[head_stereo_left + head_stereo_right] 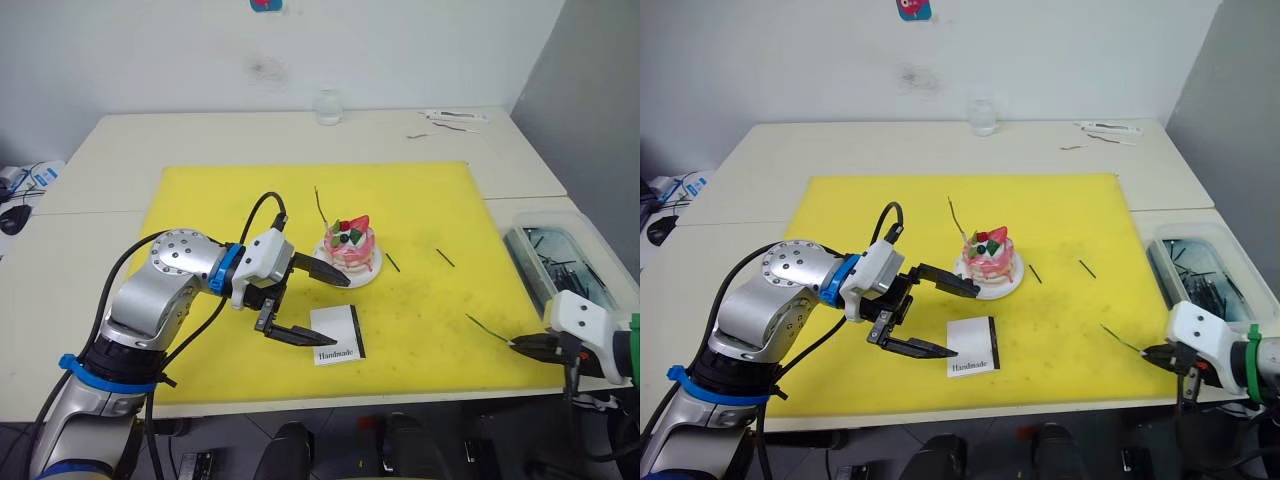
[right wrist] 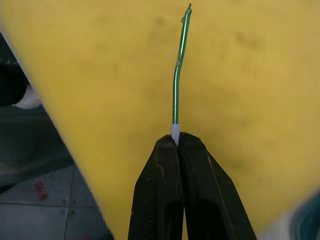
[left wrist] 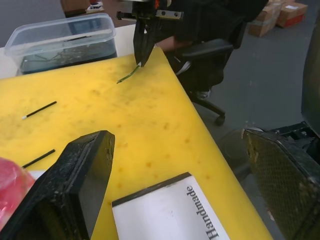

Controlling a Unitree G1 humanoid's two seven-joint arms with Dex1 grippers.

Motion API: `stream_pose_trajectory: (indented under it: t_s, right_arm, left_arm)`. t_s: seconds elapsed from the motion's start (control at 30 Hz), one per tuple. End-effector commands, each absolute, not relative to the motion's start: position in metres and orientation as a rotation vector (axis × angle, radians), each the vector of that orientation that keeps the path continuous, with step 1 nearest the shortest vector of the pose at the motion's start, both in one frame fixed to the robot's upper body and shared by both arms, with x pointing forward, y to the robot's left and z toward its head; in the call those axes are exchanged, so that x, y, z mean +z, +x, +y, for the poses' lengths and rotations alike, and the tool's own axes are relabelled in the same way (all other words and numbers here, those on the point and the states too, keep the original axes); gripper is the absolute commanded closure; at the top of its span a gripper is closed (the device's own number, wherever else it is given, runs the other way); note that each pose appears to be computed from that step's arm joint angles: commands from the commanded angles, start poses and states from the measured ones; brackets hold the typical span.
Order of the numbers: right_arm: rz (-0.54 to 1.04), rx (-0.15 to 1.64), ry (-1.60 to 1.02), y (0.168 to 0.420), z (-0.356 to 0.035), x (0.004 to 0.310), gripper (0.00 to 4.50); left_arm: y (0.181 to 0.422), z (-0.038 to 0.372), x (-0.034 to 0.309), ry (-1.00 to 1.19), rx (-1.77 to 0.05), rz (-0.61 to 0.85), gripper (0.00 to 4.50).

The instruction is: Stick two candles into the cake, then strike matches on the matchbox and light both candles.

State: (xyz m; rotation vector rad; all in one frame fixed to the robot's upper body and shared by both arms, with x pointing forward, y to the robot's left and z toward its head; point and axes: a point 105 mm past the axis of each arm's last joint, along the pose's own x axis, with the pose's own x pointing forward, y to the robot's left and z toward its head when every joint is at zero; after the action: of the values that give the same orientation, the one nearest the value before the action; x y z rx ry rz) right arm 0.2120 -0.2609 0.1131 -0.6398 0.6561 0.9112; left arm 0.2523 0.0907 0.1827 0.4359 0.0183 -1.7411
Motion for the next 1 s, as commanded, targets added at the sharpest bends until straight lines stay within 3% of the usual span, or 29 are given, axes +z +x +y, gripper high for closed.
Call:
stream_pose_trajectory:
  t_s: [0.03, 0.13, 0.33, 0.63, 0.77, 1.0]
  right_arm:
    - [0.655, 0.925, -0.716, 0.214, -0.273, 0.118, 4.48]
    - [0.686, 0.931, -0.736, 0.214, -0.281, 0.113, 4.48]
    - [0.754, 0.951, -0.794, 0.216, -0.292, 0.123, 2.4]
    - [0.899, 0.91, -0.709, 0.219, -0.271, 0.125, 2.4]
    - [0.898, 0.9, -0.723, 0.227, -0.263, 0.126, 2.4]
    - [0.929, 0.893, -0.718, 0.232, -0.259, 0.123, 2.4]
  left_arm:
    - [0.251, 0.088, 0.184, 0.447, -1.745, -0.006, 0.0]
    - [0.251, 0.087, 0.184, 0.448, -1.746, -0.008, 0.0]
    - [0.25, 0.084, 0.183, 0.502, -1.781, -0.022, 0.0]
    - [0.243, 0.073, 0.18, 0.634, -1.866, -0.082, 0.0]
    - [0.237, 0.065, 0.184, 0.697, -1.88, -0.193, 0.0]
    - [0.24, 0.044, 0.212, 0.584, -1.776, -0.422, 0.0]
